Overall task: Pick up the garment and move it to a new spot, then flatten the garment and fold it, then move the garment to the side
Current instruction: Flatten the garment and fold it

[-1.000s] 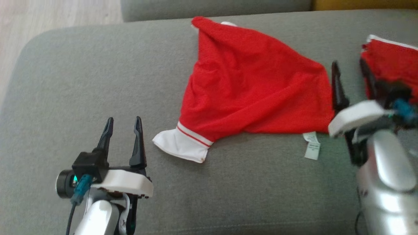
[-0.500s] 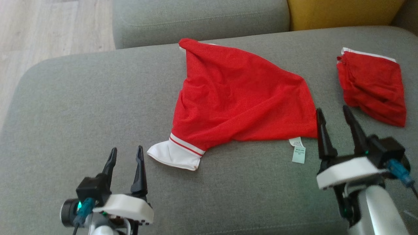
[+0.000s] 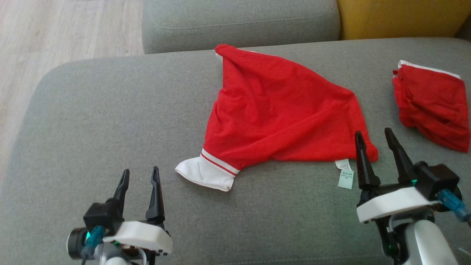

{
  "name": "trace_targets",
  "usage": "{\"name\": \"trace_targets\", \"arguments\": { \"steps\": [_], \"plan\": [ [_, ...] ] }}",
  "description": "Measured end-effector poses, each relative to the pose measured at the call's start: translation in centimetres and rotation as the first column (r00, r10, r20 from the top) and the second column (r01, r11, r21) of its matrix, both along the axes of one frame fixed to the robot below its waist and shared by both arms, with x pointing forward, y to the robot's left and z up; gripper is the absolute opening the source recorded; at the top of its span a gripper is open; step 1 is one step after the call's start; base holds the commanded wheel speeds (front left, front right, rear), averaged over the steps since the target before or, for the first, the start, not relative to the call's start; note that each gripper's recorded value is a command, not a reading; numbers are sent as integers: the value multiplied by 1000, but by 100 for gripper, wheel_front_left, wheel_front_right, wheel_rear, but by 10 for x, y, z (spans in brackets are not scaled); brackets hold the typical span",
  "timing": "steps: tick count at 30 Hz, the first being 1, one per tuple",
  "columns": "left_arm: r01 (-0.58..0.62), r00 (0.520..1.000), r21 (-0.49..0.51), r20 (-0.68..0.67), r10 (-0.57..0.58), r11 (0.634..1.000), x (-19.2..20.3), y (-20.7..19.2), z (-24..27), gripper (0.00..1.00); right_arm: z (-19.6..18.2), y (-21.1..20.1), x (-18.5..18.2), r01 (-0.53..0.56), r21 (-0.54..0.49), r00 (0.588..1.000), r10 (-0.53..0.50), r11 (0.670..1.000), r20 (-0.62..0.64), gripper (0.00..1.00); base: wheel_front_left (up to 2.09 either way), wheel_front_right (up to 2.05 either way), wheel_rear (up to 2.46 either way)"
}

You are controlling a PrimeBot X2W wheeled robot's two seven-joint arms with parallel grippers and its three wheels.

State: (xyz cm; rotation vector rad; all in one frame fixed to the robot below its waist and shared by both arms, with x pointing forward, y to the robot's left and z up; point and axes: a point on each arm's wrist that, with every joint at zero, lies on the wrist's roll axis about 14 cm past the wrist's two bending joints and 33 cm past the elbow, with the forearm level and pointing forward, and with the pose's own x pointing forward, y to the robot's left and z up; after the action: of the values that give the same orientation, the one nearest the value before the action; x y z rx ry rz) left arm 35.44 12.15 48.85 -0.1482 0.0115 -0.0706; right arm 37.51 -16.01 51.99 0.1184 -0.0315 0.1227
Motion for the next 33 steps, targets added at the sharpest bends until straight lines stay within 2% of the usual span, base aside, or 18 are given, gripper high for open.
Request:
{"name": "trace_targets", "arguments": {
  "steps": [11,19,24,33],
  "plan": [
    [3,1000,-1,-6,-3,1000,0,0,-2,100,-4,0,1,-2,-1,1000,2,1000,-19,100,0,0,0],
    [84,986,30,-144,-79,996,5,-11,-29,100,-12,-4,4,10,-2,999,-10,1000,-46,100,0,0,0],
    [153,960,-6,-238,-150,988,25,-25,-39,100,-21,-6,5,16,-2,997,-16,1000,-71,100,0,0,0],
    [197,875,-4,-451,-178,980,41,-33,-85,100,-42,-18,4,54,-8,990,-54,999,-134,100,0,0,0]
  ]
}}
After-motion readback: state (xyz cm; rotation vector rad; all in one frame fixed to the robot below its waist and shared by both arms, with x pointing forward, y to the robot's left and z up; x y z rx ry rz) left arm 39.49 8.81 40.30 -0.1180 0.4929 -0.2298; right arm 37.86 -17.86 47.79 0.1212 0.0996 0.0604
